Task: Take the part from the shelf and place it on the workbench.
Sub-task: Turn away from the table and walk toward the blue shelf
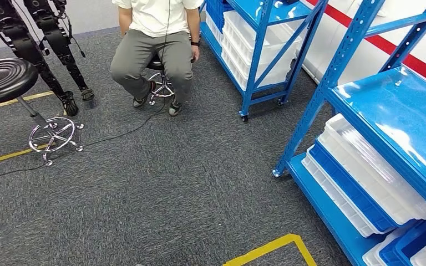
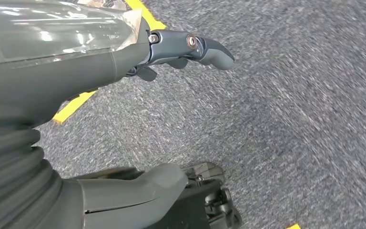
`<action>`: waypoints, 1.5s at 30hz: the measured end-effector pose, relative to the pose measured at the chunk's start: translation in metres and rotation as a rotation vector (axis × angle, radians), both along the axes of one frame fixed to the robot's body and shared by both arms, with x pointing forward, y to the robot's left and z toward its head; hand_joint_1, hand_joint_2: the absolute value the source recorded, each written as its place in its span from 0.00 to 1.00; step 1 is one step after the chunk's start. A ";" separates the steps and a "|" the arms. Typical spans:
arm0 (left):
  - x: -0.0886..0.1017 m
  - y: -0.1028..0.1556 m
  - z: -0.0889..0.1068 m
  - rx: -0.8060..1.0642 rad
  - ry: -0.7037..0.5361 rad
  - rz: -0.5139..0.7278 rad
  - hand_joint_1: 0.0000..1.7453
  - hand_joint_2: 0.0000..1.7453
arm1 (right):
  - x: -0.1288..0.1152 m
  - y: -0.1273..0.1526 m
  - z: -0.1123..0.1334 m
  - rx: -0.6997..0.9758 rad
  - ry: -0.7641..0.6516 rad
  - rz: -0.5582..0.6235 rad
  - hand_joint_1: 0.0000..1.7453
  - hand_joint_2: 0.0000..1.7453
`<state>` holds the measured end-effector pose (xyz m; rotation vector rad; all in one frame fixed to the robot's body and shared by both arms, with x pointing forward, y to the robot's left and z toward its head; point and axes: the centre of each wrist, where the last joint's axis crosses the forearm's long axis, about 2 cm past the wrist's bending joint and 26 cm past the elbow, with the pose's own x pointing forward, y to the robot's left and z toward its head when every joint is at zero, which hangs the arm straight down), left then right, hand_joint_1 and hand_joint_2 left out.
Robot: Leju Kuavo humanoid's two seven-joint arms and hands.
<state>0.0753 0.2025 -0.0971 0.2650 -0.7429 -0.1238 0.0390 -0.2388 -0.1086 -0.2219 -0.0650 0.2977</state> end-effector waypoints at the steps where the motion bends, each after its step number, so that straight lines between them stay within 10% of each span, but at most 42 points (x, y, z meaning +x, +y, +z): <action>1: 0.000 0.000 0.000 0.000 0.000 0.000 0.00 1.00 | 0.000 0.000 0.000 0.000 0.000 0.000 0.00 0.00; 45: -0.006 0.018 -0.004 -0.013 -0.020 -0.022 0.00 1.00 | 0.001 0.011 0.001 0.012 0.000 -0.002 0.00 0.00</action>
